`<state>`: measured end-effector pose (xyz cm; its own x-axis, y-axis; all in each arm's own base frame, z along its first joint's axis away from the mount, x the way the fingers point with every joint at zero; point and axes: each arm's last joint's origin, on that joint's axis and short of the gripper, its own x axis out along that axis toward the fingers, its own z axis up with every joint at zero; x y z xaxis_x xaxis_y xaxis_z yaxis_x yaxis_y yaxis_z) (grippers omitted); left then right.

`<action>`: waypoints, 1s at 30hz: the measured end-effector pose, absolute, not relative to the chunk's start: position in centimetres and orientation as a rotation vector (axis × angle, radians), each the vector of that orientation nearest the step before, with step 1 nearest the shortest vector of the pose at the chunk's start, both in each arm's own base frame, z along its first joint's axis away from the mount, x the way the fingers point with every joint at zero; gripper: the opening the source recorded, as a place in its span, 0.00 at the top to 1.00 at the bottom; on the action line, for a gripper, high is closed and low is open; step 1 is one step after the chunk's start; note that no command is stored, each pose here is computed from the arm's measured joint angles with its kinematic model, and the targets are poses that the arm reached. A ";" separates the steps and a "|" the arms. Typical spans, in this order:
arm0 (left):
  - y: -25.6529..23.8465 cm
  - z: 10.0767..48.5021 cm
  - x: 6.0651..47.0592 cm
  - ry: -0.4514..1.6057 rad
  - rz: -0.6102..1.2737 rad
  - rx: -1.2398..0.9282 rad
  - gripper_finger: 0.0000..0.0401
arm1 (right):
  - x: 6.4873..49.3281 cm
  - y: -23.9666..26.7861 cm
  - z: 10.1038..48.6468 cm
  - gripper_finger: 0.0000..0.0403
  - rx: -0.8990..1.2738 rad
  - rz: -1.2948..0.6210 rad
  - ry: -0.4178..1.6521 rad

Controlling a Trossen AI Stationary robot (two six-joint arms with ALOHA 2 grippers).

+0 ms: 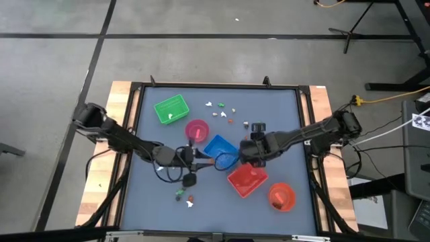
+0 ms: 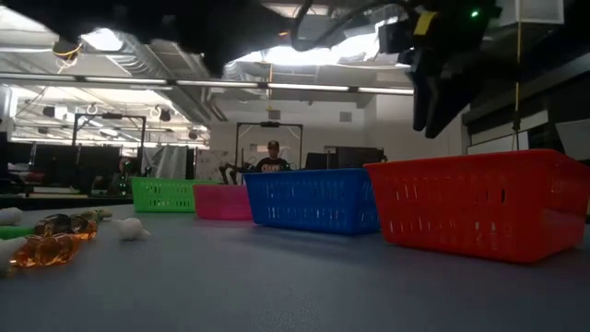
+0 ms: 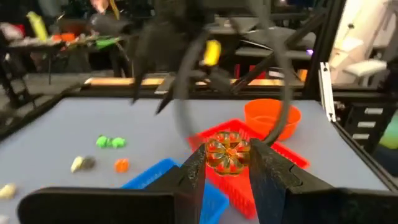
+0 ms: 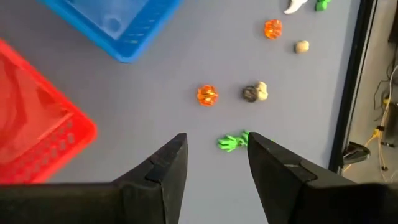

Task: Sort Halloween decoration
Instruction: Put the orange pumpkin toy into the orange bin

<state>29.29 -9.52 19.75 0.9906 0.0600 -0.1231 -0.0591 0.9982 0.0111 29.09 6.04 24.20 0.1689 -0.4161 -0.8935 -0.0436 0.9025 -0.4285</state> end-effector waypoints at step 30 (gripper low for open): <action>-9.5 18.0 38.3 0.142 -0.095 0.007 0.80 | 28.8 3.1 36.1 0.58 -0.519 -0.353 1.347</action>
<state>38.30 -9.54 17.97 0.9854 -0.0939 -0.1417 0.0950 0.9955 0.0007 28.83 3.08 36.13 0.1966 -0.5264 -0.8272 -0.0534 0.8367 -0.5451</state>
